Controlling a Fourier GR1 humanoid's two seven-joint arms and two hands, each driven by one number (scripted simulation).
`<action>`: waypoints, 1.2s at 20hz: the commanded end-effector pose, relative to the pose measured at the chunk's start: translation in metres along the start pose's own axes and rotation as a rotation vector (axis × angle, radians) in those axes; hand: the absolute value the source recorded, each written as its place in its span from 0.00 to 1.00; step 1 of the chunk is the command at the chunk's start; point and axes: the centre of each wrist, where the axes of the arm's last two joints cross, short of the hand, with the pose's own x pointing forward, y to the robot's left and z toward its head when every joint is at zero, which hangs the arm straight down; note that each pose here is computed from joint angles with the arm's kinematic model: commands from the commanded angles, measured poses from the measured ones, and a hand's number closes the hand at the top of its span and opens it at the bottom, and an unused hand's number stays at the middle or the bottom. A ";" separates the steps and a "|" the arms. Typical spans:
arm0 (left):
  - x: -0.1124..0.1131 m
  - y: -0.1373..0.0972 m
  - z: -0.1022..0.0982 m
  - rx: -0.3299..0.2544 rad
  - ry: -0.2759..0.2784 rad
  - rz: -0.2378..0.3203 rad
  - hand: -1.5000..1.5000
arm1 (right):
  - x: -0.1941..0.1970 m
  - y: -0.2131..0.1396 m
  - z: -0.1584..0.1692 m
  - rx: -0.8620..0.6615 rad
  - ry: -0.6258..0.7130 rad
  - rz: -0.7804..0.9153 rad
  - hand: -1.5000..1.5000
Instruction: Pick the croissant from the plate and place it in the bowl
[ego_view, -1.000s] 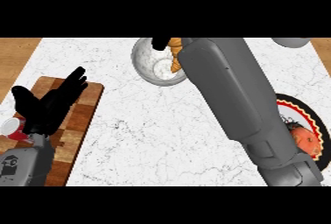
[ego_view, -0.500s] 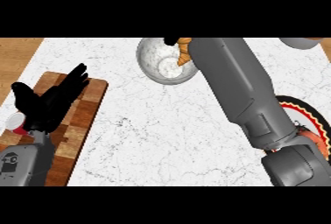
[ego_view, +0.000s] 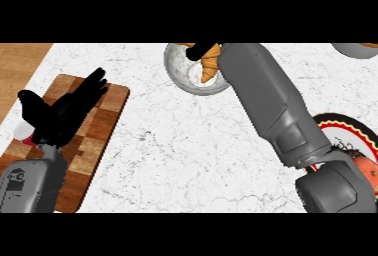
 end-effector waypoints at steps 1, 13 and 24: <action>0.008 -0.010 -0.008 -0.016 -0.005 0.002 0.50 | -0.016 0.013 -0.002 0.023 0.064 -0.193 0.00; -0.002 -0.006 -0.004 -0.021 -0.011 -0.001 0.50 | -0.040 -0.004 -0.011 -0.235 -0.083 -0.272 0.00; -0.003 -0.001 0.007 0.031 0.034 0.009 0.50 | -0.087 -0.045 -0.022 -0.430 -0.049 -0.296 0.00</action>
